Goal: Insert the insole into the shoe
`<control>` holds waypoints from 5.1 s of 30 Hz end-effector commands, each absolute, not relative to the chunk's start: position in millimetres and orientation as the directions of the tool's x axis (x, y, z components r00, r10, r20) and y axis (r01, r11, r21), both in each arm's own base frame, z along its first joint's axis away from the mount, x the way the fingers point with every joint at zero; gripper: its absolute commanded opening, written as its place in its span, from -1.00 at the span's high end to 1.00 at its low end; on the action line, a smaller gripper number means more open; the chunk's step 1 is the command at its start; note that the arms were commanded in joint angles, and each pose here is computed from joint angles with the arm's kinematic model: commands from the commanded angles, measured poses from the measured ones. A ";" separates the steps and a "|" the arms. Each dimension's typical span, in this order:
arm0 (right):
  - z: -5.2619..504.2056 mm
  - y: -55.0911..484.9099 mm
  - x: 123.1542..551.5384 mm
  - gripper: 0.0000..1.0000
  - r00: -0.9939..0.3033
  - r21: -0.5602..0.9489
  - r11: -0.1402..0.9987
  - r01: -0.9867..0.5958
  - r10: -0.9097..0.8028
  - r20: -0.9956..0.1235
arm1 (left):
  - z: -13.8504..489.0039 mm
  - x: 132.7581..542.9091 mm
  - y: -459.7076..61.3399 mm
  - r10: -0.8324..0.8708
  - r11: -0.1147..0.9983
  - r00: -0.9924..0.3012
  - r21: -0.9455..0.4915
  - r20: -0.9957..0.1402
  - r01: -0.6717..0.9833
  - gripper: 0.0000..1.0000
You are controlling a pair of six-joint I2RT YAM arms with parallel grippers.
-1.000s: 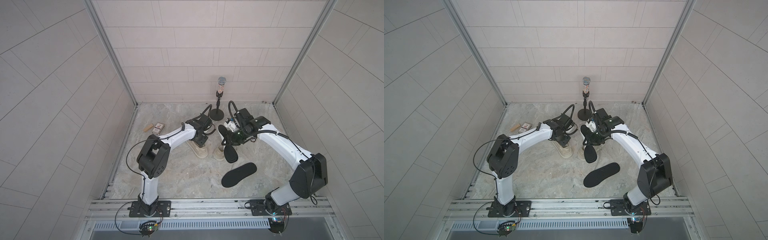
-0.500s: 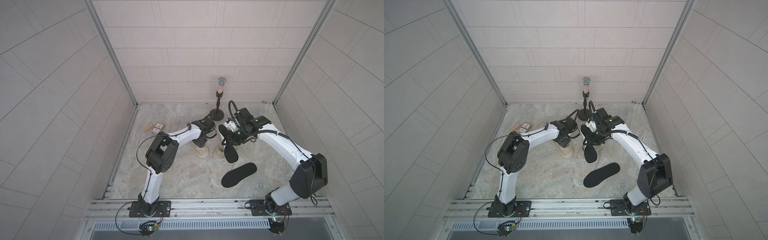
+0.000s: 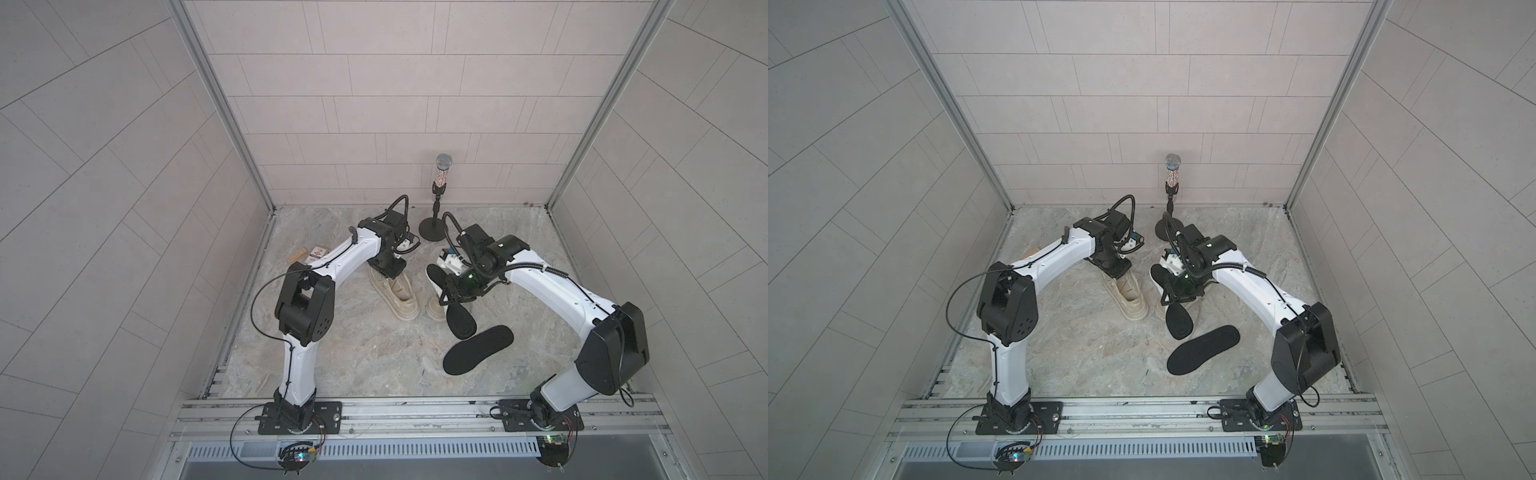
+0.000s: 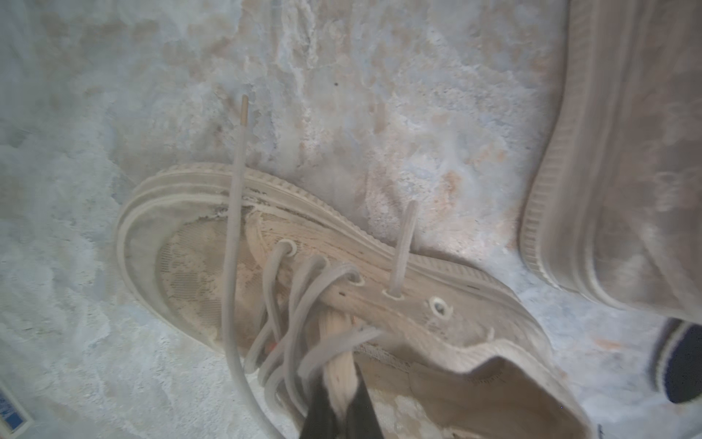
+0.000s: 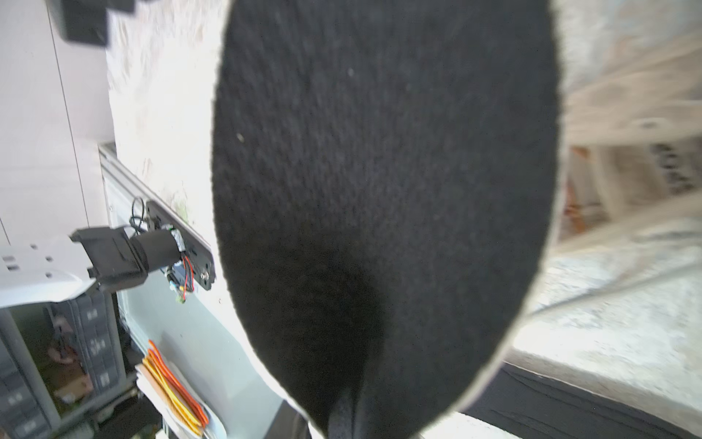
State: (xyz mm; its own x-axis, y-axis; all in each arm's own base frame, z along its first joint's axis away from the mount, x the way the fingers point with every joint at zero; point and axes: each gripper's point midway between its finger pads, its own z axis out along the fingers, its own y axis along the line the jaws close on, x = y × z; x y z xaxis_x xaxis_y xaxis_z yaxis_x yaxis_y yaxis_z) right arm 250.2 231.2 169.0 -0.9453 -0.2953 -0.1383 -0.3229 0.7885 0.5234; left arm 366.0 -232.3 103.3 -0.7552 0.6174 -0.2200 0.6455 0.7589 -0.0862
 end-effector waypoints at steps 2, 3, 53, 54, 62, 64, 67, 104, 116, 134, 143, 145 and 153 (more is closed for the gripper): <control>171.2 244.3 246.8 0.51 -0.935 0.563 0.754 -0.339 -0.335 -0.114 | 136.8 347.0 -244.2 0.625 0.697 -0.734 -0.234 -0.267 0.678 1.00; 173.1 248.4 247.1 0.52 -0.935 0.576 0.744 -0.338 -0.335 -0.116 | 139.3 346.8 -245.8 0.621 0.691 -0.733 -0.247 -0.277 0.679 1.00; 159.0 294.1 227.8 0.38 -0.952 0.587 0.769 -0.254 -0.306 -0.011 | 150.5 332.1 -247.8 0.613 0.705 -0.729 -0.206 -0.304 0.679 1.00; 160.0 293.5 227.2 0.38 -0.955 0.591 0.766 -0.252 -0.295 -0.025 | 152.0 334.1 -247.5 0.589 0.715 -0.743 -0.223 -0.319 0.662 1.00; 159.8 282.5 217.1 0.52 -0.928 0.557 0.750 -0.358 -0.349 -0.127 | 166.6 328.1 -255.9 0.492 0.678 -0.789 -0.407 -0.368 0.613 1.00; 157.0 276.8 213.4 0.60 -0.902 0.495 0.760 -0.422 -0.406 -0.146 | 168.1 325.1 -258.2 0.477 0.664 -0.807 -0.459 -0.347 0.590 1.00; 154.8 271.2 213.7 0.62 -0.884 0.418 0.781 -0.464 -0.434 -0.171 | 171.6 323.4 -260.8 0.447 0.650 -0.834 -0.524 -0.323 0.551 1.00; 130.3 222.2 216.1 0.65 -0.802 -0.029 0.804 -0.594 -0.589 0.095 | 185.7 325.5 -271.3 0.183 0.586 -0.958 -0.758 -0.222 0.288 1.00; 138.1 230.3 202.5 0.66 -0.799 -0.012 0.804 -0.594 -0.588 0.124 | 190.1 321.2 -275.3 0.134 0.541 -0.972 -0.808 -0.191 0.233 1.00; 135.0 274.5 216.9 0.77 -0.819 0.111 0.825 -0.554 -0.564 0.108 | 192.4 308.9 -279.8 0.070 0.481 -0.988 -0.863 -0.138 0.155 1.00; 141.4 277.8 245.9 0.68 -0.877 0.112 0.870 -0.481 -0.477 -0.059 | 177.6 300.6 -273.1 0.084 0.522 -0.989 -0.840 -0.119 0.146 1.00; 139.8 279.6 250.4 0.72 -0.890 0.146 0.879 -0.455 -0.445 -0.099 | 175.7 299.7 -272.5 0.086 0.526 -0.989 -0.838 -0.116 0.144 1.00; 144.6 280.0 265.5 0.62 -0.898 0.165 0.892 -0.421 -0.384 -0.215 | 163.6 294.8 -266.3 0.110 0.567 -0.988 -0.810 -0.108 0.152 1.00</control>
